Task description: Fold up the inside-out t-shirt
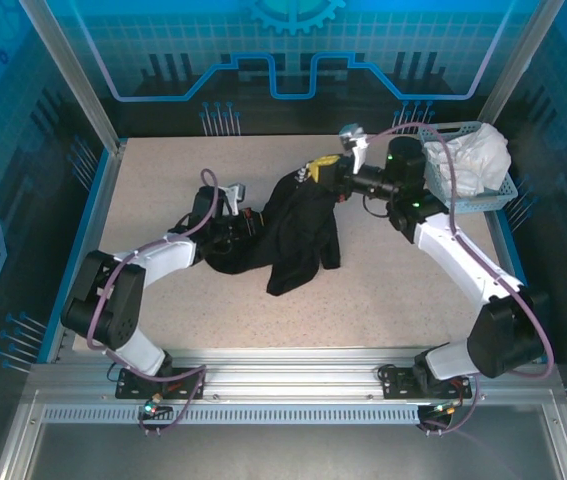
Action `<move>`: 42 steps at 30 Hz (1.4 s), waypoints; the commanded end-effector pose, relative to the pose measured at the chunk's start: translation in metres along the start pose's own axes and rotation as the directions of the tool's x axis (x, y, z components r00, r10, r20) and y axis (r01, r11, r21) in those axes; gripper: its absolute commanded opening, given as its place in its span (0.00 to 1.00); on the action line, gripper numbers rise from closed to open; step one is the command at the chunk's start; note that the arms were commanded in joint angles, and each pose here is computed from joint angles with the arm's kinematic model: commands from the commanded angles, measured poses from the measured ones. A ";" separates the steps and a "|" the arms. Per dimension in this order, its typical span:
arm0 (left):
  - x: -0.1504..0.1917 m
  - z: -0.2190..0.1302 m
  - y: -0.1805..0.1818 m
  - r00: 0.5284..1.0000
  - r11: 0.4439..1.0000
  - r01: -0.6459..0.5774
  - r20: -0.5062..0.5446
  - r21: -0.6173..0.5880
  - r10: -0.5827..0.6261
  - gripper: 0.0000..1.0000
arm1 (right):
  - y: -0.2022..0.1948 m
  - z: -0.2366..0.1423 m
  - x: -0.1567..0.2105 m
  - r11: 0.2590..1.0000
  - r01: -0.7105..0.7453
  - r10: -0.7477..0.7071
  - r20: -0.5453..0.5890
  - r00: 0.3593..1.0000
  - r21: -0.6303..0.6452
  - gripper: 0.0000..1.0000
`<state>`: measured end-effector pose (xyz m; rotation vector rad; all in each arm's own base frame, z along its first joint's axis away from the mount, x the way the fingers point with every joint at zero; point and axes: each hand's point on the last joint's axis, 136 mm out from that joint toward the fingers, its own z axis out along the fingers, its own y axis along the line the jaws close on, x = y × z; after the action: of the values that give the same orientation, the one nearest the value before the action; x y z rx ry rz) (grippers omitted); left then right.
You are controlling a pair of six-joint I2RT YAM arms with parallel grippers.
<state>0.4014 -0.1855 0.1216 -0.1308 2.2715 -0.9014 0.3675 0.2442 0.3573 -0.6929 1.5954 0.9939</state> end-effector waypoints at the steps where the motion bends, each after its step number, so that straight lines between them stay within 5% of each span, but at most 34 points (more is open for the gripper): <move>1: -0.018 -0.025 0.040 0.986 0.983 0.127 0.128 -0.132 -0.110 0.00 | 0.020 -0.033 -0.050 0.993 0.116 -0.113 0.194 0.974 -0.007 0.00; 9: -0.033 -0.080 0.041 0.944 0.985 0.128 0.320 -0.115 -0.085 0.00 | -0.010 -0.015 0.051 0.988 0.122 -0.119 -0.033 0.992 0.094 0.00; 17: -0.035 -0.125 0.043 0.885 0.981 0.085 0.465 -0.172 0.005 0.00 | -0.022 -0.004 0.140 0.954 0.174 -0.090 -0.320 0.943 0.246 0.00; 24: -0.002 -0.116 0.091 0.945 0.913 0.113 0.327 -0.392 0.023 0.00 | -0.019 -0.017 0.169 0.947 0.165 -0.056 -0.361 0.931 0.277 0.00; 26: 0.003 -0.115 0.094 0.956 0.905 0.098 0.292 -0.415 0.031 0.14 | -0.015 -0.018 0.176 0.954 0.148 -0.045 -0.361 0.931 0.263 0.00; 29: 0.004 -0.115 0.076 0.958 0.925 0.038 0.276 -0.379 0.074 0.35 | -0.010 -0.019 0.187 0.959 0.133 -0.032 -0.371 0.928 0.250 0.00; 32: 0.008 -0.114 0.045 0.956 0.941 -0.059 0.253 -0.334 0.150 0.45 | -0.007 -0.019 0.196 0.962 0.126 -0.025 -0.382 0.924 0.241 0.00; 42: 0.024 -0.058 -0.029 0.986 0.987 -0.145 0.077 -0.069 0.150 0.49 | -0.005 -0.018 0.202 0.966 0.121 -0.023 -0.386 0.922 0.231 0.00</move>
<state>0.3343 -0.1566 0.1525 -0.0978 2.1846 -0.6315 0.3143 0.2320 0.1524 -0.7895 2.0200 0.5878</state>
